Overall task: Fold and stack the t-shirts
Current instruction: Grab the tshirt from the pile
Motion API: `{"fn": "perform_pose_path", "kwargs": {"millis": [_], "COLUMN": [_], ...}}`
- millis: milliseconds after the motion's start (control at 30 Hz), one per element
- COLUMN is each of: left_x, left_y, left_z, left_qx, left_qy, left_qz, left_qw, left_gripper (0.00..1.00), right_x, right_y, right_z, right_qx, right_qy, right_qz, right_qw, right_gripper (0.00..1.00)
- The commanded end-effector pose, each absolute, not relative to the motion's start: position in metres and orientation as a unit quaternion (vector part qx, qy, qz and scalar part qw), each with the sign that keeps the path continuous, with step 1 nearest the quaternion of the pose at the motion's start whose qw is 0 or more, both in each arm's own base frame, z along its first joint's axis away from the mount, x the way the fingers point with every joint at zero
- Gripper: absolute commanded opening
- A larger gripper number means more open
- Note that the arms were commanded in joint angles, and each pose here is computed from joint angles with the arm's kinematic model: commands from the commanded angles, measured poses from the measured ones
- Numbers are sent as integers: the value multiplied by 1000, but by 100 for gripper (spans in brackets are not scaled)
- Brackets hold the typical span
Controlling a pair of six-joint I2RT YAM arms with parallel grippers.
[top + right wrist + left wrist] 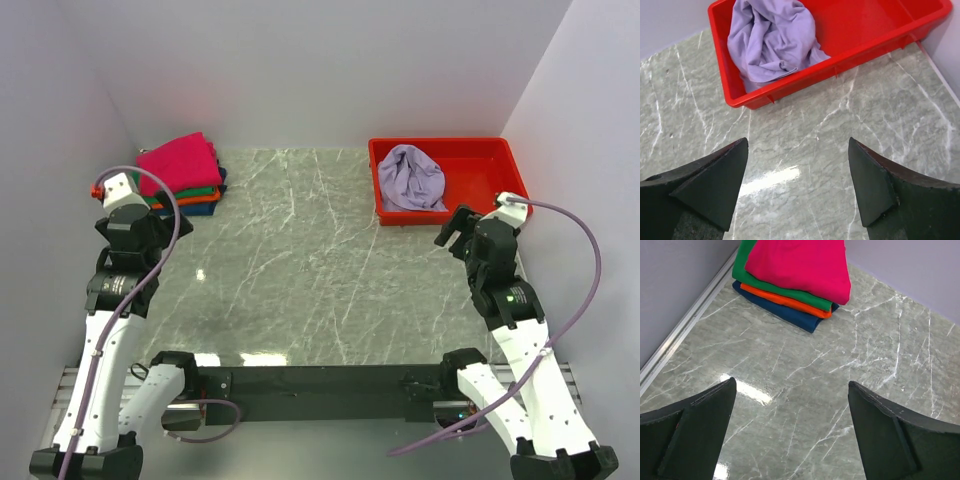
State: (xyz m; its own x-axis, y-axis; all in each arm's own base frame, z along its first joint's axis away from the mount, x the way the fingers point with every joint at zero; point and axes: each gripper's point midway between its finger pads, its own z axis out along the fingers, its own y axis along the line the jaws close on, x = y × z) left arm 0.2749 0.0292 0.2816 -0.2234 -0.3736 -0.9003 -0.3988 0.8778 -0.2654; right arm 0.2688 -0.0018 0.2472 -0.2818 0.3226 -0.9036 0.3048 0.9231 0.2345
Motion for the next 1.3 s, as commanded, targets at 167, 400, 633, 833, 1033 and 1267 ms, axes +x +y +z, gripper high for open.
{"fn": "perform_pose_path", "kwargs": {"millis": [167, 400, 633, 833, 1033, 1267], "left_x": [286, 304, 302, 286, 278, 266], "left_y": [15, -3, -4, 2, 5, 6], "left_z": [310, 293, 293, 284, 286, 282], "left_qx": [-181, -208, -244, -257, -256, -272], "left_qy": [771, 781, 780, 787, 797, 795], "left_qz": [-5, -61, -76, -62, -47, -52], "left_qw": [611, 586, 571, 558, 545, 540], "left_gripper": [99, 99, 99, 99, 99, 99], "right_x": [272, 325, 397, 452, 478, 489], "right_y": [-12, -4, 5, 27, 39, 48], "right_z": [269, 262, 234, 185, 152, 122], "right_qx": [191, 173, 160, 130, 117, 106], "right_qy": [785, 817, 847, 886, 904, 920], "right_qz": [-19, -42, -61, -46, -38, -26], "right_qw": [589, 548, 503, 442, 409, 377], "right_gripper": [91, 92, 92, 86, 85, 84]}}
